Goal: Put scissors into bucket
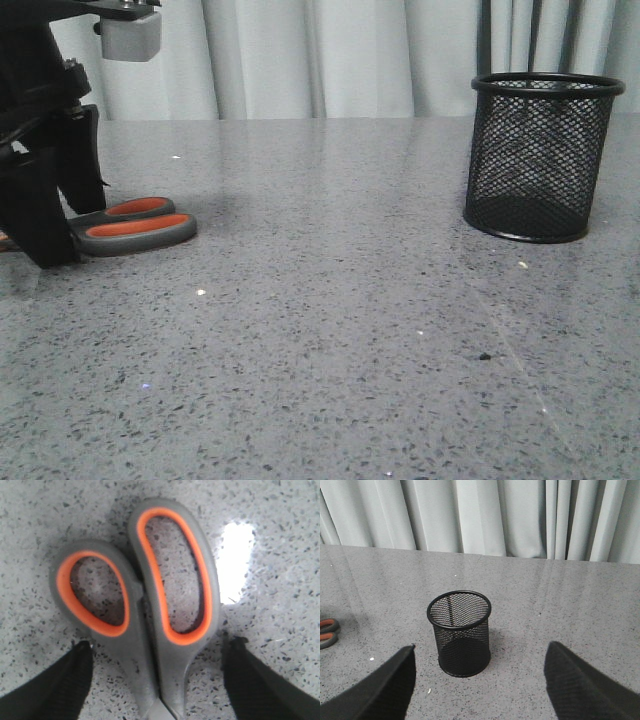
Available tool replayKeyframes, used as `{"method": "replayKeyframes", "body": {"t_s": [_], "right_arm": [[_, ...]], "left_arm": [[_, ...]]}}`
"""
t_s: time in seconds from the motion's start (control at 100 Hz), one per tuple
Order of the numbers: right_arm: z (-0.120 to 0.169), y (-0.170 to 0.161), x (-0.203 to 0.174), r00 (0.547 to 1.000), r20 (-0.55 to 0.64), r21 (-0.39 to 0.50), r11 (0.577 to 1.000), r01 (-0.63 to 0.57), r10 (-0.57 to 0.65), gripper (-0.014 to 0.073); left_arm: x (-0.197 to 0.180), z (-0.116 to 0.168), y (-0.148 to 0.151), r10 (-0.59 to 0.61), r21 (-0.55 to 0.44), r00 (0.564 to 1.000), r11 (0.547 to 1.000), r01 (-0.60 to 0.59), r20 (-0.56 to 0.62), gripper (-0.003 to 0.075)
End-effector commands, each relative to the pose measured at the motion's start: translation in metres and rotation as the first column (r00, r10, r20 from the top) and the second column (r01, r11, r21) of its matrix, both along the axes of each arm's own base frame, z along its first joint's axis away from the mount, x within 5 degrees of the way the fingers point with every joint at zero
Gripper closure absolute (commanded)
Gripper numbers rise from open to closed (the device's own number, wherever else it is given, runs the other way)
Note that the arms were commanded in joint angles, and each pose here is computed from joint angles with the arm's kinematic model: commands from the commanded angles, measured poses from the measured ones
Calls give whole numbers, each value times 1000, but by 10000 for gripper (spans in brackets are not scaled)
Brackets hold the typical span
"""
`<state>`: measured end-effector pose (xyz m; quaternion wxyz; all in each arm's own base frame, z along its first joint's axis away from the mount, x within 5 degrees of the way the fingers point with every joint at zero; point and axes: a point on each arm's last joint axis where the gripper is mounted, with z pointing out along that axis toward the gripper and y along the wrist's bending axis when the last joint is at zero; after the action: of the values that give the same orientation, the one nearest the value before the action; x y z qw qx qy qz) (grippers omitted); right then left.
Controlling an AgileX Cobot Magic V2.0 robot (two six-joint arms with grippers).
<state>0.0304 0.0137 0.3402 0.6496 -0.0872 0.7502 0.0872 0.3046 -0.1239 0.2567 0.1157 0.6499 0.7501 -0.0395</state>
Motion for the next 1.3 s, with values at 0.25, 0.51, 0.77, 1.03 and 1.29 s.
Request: {"method": "replayKeyframes", "body": {"t_s": [0.25, 0.51, 0.77, 1.03, 1.29], "right_arm": [[17, -1, 2, 995, 98, 9, 1000, 13, -14, 106], [17, -1, 2, 995, 97, 13, 1000, 11, -12, 106], [17, -1, 2, 995, 97, 13, 1000, 11, -12, 106], [17, -1, 2, 996, 92, 11, 1000, 10, -11, 106], [17, -1, 2, 996, 91, 13, 1000, 10, -11, 106]], "left_arm": [[2, 10, 4, 37, -23, 999, 999, -37, 11, 332], [5, 8, 10, 65, -37, 998, 997, -66, -17, 332], [0, 3, 7, 62, -51, 992, 996, -68, -106, 402], [-1, 4, 7, 61, -53, 992, 996, -67, -108, 570], [-2, 21, 8, 74, -90, 997, 993, -75, -11, 587]]}}
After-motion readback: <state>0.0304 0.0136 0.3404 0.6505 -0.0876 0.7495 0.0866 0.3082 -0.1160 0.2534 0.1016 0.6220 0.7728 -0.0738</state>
